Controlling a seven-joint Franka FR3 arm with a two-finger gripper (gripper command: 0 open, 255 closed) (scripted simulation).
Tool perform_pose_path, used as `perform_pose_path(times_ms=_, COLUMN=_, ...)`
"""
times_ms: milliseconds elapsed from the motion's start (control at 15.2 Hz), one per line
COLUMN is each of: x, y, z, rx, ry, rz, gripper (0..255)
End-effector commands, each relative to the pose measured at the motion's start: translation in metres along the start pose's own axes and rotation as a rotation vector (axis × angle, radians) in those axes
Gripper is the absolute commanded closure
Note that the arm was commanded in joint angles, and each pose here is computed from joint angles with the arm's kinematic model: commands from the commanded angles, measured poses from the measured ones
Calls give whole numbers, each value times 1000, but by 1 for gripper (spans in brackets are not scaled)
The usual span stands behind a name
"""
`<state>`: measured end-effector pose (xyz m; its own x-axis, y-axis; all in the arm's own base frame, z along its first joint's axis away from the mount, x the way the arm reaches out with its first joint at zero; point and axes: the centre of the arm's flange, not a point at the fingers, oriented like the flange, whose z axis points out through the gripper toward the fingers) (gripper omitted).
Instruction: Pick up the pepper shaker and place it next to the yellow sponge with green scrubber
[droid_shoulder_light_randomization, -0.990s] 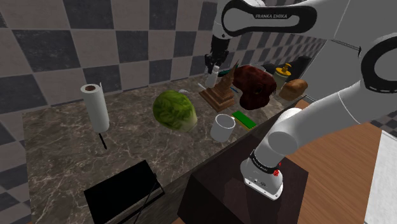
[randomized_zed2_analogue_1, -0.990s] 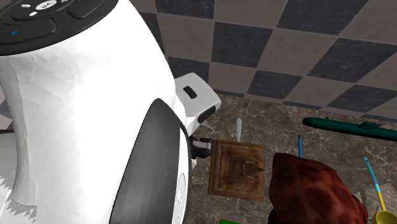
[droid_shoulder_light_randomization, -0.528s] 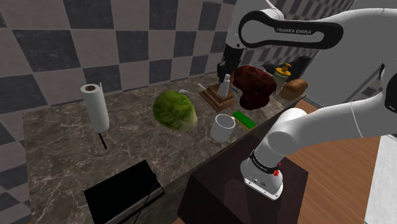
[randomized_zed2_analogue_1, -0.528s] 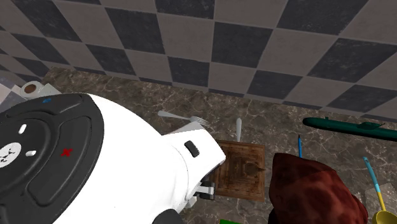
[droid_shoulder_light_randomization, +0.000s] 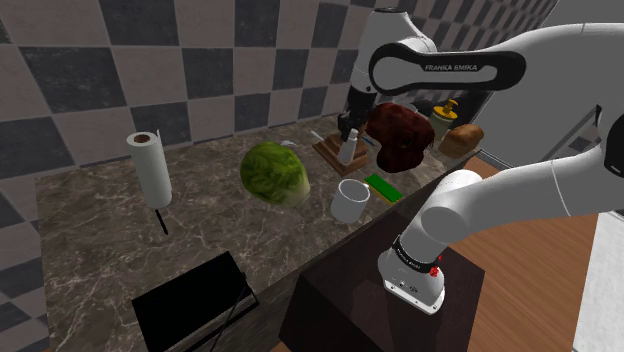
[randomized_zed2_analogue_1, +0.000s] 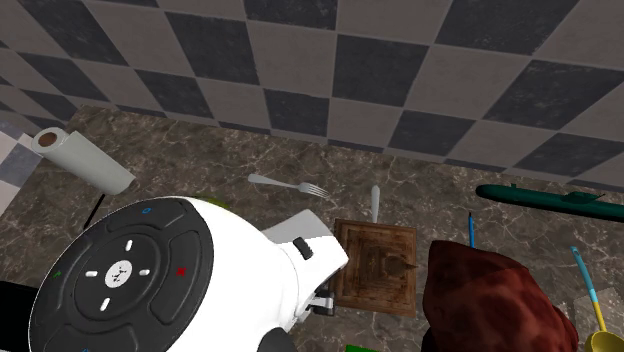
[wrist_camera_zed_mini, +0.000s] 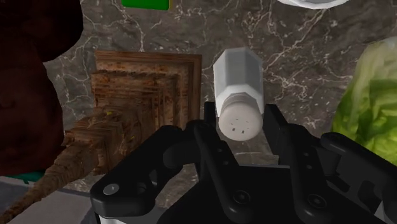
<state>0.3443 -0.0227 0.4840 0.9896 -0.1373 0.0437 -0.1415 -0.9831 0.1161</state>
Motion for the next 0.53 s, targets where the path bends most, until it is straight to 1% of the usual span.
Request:
perform_pose_path(times_ms=0, x=0, y=-1, z=10, rx=0, ry=1, rz=0, gripper=255)
perform_pose_path(times_ms=462, x=-2, y=-5, z=47, rx=0, ry=1, rz=0, gripper=255)
